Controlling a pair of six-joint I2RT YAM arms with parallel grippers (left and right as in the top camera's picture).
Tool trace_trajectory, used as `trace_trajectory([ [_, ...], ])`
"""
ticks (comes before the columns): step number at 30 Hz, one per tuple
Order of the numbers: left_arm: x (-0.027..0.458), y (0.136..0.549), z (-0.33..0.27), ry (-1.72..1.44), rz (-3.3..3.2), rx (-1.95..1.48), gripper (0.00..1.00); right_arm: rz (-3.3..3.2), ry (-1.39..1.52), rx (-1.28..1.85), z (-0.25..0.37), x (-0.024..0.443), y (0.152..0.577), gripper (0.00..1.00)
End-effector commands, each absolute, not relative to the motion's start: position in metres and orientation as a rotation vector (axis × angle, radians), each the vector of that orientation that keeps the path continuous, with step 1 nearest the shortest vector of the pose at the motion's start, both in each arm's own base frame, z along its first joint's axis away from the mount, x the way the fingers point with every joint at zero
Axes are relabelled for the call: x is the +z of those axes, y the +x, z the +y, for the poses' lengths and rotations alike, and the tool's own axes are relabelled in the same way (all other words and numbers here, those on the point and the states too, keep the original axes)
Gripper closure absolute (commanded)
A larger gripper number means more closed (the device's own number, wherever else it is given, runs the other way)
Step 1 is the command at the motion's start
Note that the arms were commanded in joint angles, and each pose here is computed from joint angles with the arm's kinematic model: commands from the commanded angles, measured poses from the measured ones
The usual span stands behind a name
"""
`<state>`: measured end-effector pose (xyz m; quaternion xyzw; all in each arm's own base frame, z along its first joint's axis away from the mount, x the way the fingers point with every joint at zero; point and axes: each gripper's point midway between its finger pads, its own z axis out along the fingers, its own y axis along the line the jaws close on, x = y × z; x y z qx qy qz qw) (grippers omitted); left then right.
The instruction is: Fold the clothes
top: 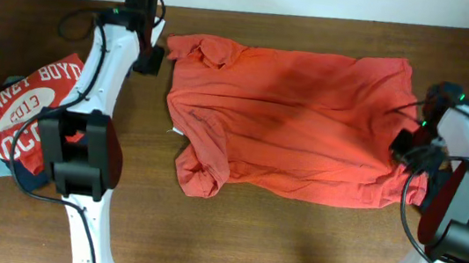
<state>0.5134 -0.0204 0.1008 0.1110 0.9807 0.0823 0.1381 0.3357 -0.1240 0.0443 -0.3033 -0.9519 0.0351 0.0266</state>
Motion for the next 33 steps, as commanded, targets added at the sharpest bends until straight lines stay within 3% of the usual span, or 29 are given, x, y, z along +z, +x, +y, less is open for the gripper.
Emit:
trace_trajectory([
  [1,0.112,0.498,-0.072,0.391,2.869,-0.069,0.83,-3.034,-0.894,0.087,-0.126,0.082,0.358,0.71],
  [6,0.093,0.451,-0.103,0.392,3.047,-0.315,0.83,-3.157,-0.712,-0.189,-0.1,0.117,0.378,0.44],
  [9,0.07,0.426,-0.116,0.434,3.135,-0.356,0.83,-3.189,-0.61,-0.393,-0.079,0.127,0.384,0.34],
  [20,0.016,0.393,-0.125,0.121,3.29,-0.375,0.7,-3.174,-0.576,-0.4,-0.077,0.127,0.379,0.32],
  [23,0.012,0.396,-0.126,0.049,3.283,-0.372,0.59,-3.176,-0.576,-0.4,-0.077,0.127,0.38,0.32],
  [28,0.012,0.396,-0.125,0.03,3.283,-0.364,0.5,-3.175,-0.575,-0.4,-0.077,0.127,0.38,0.32],
  [31,0.007,0.399,-0.116,0.036,3.274,-0.276,0.53,-3.175,-0.576,-0.4,-0.077,0.127,0.38,0.33],
  [33,0.002,0.401,-0.108,0.041,3.267,-0.194,0.73,-3.175,-0.576,-0.399,-0.077,0.127,0.38,0.33],
])
